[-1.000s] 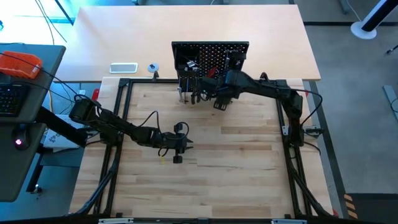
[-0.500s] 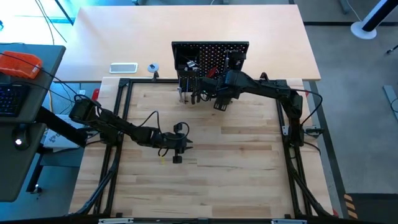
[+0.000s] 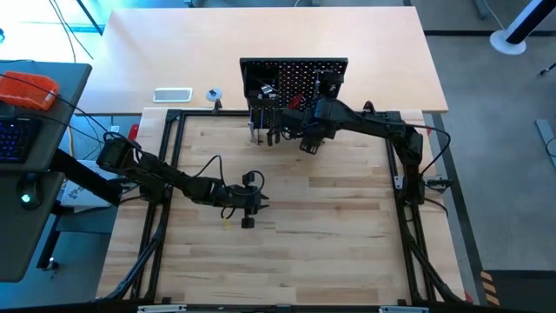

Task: Hang tools onto peg board
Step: Put the pick tool into the bottom bin on the pegboard, then return to Home Position

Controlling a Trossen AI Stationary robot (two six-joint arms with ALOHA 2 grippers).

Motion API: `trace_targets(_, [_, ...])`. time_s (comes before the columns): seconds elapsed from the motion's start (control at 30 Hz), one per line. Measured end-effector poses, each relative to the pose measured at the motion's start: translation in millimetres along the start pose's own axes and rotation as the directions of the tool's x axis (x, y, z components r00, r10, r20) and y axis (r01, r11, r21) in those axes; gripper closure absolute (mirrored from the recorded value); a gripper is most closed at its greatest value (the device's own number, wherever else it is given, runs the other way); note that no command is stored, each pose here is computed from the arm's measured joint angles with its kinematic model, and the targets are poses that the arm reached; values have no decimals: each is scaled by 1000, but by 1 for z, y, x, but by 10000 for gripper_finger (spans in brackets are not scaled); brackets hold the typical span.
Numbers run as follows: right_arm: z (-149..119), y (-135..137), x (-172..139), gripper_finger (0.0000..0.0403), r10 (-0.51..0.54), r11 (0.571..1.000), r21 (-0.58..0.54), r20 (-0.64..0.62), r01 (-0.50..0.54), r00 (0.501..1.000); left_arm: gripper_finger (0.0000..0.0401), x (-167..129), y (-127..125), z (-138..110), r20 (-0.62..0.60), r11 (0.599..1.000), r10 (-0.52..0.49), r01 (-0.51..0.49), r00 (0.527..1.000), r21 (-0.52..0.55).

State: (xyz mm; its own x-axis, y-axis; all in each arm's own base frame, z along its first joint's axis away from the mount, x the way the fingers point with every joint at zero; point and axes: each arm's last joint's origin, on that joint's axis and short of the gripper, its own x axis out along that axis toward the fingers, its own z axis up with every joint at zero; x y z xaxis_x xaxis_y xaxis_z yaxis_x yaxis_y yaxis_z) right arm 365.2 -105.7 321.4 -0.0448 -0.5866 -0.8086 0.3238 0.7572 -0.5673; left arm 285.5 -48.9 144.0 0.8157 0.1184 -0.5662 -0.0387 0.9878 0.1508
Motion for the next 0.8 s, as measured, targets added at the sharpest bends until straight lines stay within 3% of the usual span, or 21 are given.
trace_targets(0.23, [-4,10,-17,297,-10,999,-38,44,12,999,295,0,0,0,-1,1000,0,0,1000,0])
trace_targets(0.53, [-26,16,-71,297,23,1000,-22,203,-19,979,295,0,0,0,-2,1000,0,0,1000,0])
trace_targets(0.8, [-71,10,-141,297,41,998,21,434,-55,900,295,-2,2,2,5,999,40,-40,999,0])
